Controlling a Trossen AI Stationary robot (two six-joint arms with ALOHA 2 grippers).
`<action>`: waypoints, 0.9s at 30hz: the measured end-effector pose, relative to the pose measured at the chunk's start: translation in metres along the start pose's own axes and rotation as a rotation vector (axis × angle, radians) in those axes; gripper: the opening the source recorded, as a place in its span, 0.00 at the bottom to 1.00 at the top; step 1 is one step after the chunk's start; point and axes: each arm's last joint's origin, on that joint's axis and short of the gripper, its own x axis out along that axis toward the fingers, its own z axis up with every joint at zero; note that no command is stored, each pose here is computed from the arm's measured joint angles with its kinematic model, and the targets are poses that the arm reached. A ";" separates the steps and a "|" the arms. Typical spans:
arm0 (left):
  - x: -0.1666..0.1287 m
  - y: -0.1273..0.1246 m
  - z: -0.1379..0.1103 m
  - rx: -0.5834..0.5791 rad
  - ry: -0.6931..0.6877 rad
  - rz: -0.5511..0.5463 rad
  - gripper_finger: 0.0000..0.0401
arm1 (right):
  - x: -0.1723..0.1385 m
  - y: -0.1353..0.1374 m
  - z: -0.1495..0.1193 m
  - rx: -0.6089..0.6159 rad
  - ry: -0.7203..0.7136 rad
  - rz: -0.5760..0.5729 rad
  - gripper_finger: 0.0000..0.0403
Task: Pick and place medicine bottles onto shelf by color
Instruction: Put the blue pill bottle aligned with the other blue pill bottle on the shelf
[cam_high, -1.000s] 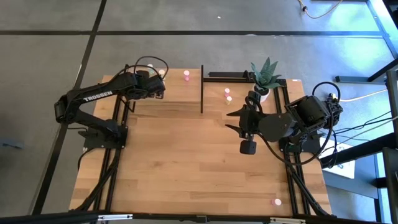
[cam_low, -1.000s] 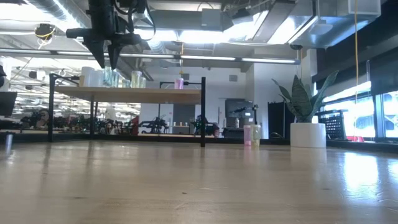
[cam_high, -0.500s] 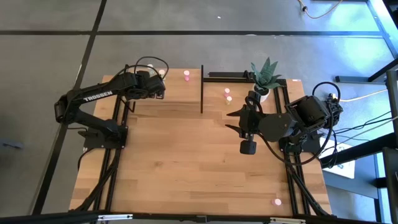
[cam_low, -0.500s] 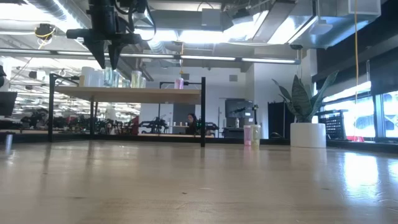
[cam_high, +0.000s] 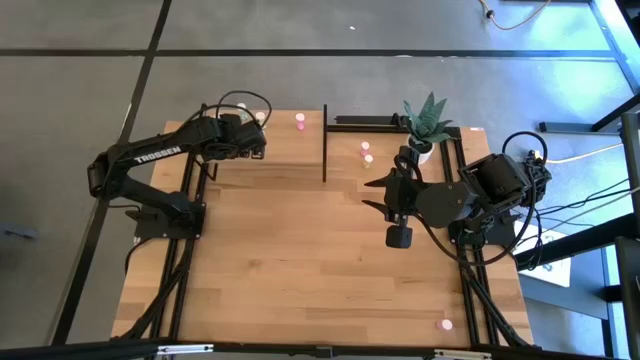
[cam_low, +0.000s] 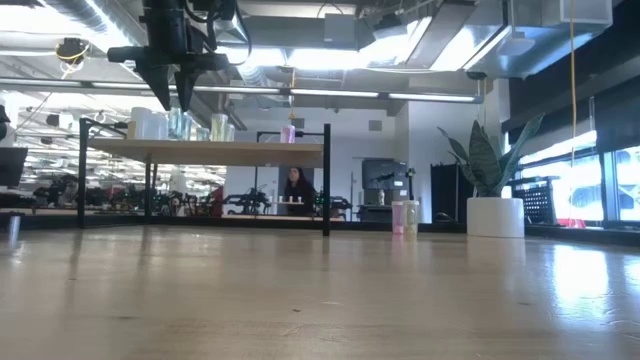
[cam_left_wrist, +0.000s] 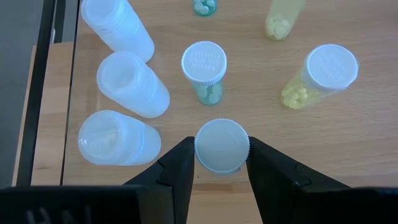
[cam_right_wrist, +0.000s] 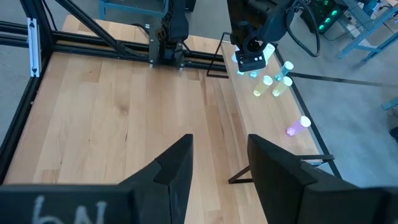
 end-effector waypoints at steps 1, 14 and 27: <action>0.000 0.000 0.000 0.000 0.000 0.000 0.33 | 0.000 0.000 0.000 0.000 0.000 0.000 0.38; 0.000 -0.002 -0.002 0.012 0.002 -0.001 0.34 | 0.000 0.000 0.000 0.000 0.000 0.000 0.38; 0.003 -0.005 -0.002 0.014 0.005 0.006 0.34 | 0.000 0.000 0.000 0.000 0.000 0.000 0.38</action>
